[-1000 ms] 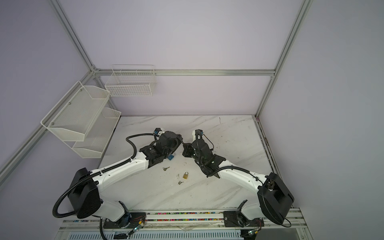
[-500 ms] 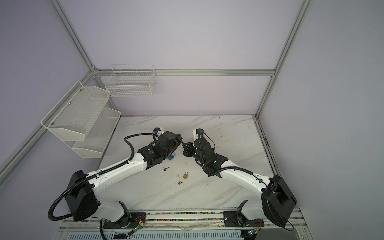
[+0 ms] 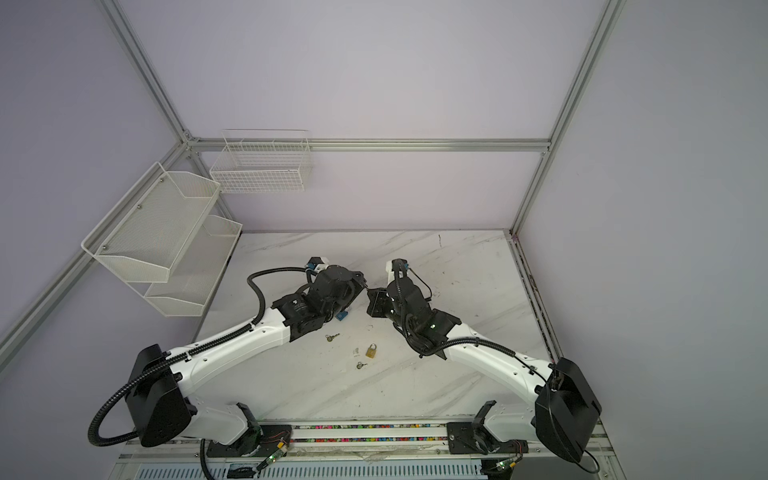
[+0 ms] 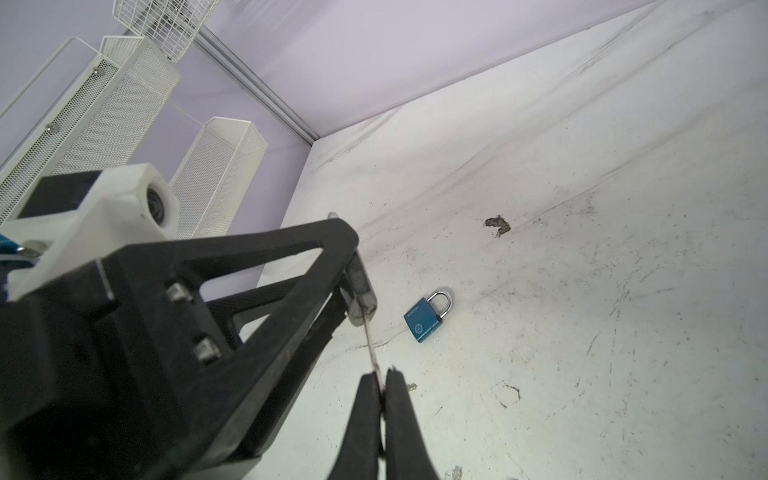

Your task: Unlock with the key

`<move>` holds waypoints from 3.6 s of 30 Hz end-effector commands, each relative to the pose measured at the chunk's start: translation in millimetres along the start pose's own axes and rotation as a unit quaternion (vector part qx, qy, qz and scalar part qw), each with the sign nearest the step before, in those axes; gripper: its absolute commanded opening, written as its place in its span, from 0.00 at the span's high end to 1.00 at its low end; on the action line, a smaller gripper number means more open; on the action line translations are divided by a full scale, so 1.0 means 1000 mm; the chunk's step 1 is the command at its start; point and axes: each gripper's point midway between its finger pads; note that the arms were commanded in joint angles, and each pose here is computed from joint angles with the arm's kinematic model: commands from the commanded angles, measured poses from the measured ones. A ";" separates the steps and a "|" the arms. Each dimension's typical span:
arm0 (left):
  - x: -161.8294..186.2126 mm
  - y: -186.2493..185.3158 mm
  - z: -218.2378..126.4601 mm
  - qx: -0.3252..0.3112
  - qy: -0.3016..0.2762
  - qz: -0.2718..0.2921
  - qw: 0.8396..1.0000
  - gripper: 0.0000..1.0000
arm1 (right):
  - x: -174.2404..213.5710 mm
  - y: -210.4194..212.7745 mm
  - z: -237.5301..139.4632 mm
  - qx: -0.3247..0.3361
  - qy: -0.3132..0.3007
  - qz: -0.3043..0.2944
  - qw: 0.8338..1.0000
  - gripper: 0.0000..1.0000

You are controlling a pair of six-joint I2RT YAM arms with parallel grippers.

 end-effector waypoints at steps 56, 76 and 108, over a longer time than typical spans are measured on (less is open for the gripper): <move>-0.037 0.008 -0.029 0.053 -0.034 -0.122 0.991 1.00 | 0.007 0.028 0.001 -0.046 0.020 -0.056 0.997 1.00; -0.030 -0.002 -0.026 0.073 -0.007 -0.130 0.989 1.00 | -0.010 0.037 0.005 -0.040 -0.011 -0.061 0.997 1.00; -0.021 -0.022 -0.027 0.101 0.043 -0.136 0.985 1.00 | -0.009 0.038 0.007 0.009 -0.049 -0.181 0.982 1.00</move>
Point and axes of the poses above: each gripper's point midway between its finger pads, its own z axis out along the fingers, its own y axis along the line the jaws close on, x = y × z, and after that the axes turned 13 degrees about z, right-handed
